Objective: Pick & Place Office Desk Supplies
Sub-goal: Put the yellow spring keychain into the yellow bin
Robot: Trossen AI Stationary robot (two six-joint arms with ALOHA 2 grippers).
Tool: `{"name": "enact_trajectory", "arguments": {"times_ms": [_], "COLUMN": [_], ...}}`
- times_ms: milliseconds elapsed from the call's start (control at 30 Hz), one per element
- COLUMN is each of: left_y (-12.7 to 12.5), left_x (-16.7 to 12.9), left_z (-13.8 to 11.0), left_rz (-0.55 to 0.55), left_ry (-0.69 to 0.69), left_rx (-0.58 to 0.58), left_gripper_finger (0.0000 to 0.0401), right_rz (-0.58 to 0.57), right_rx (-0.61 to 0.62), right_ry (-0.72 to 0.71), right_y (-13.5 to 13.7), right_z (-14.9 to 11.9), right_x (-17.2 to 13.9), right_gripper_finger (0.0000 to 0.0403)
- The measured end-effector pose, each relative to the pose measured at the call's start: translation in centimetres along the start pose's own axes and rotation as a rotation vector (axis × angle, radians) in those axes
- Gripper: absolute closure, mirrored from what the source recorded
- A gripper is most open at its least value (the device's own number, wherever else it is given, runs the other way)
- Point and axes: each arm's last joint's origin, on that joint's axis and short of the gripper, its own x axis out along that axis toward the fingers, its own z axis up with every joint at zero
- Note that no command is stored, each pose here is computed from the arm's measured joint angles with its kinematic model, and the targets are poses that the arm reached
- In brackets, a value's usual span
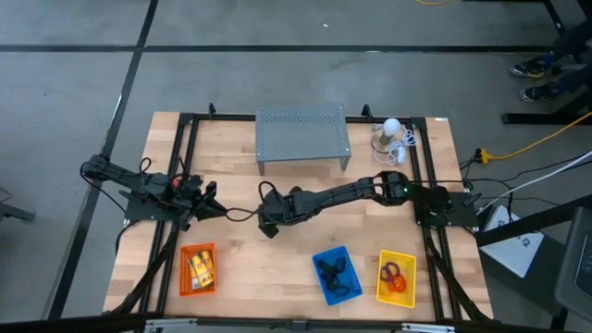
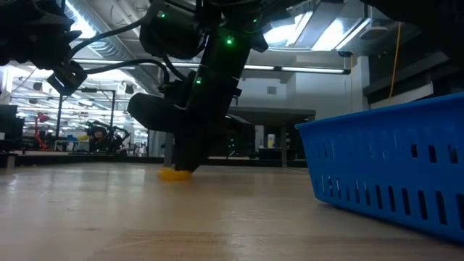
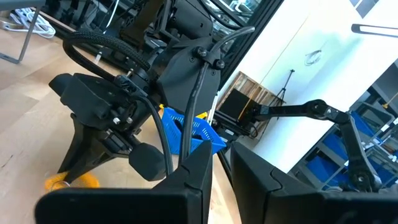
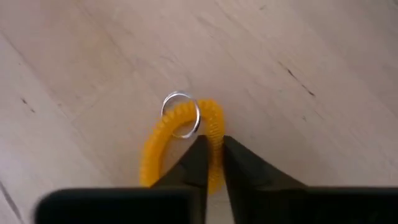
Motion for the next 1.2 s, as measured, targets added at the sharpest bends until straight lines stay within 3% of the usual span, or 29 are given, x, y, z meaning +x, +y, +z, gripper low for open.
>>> {"name": "enact_trajectory", "arguments": {"times_ms": [67,233,367,533,967,1200], "left_y": [0.0,0.0,0.0,0.0,0.0,0.0], "left_x": [0.0,0.0,0.0,0.0,0.0,0.0], "left_z": [0.0,0.0,0.0,0.0,0.0,0.0], "left_rz": [0.000,0.000,0.000,0.001,0.001,0.000], "left_ry": [0.000,0.000,0.000,0.000,0.000,0.000], "left_rx": [0.000,0.000,0.000,0.000,0.000,0.000], "left_gripper_finger": [0.0347,0.0347,0.0347,0.0347,0.0347,0.0347], "right_rz": [0.002,0.042,0.102,0.195,0.182,0.172], "right_rx": [-0.004,-0.033,-0.072,-0.104,-0.155,-0.158], "right_ry": [0.002,-0.002,-0.044,-0.131,-0.428,-0.635], "right_y": [0.0,0.5,1.9,3.5,5.8,6.4], "right_z": [0.0,-0.1,-0.7,-0.8,-3.9,-7.1], "right_x": [0.0,-0.5,-2.1,-6.6,-17.0,-23.9], "right_gripper_finger": [0.0389,0.0372,0.0391,0.0395,0.0395,0.0395]}}
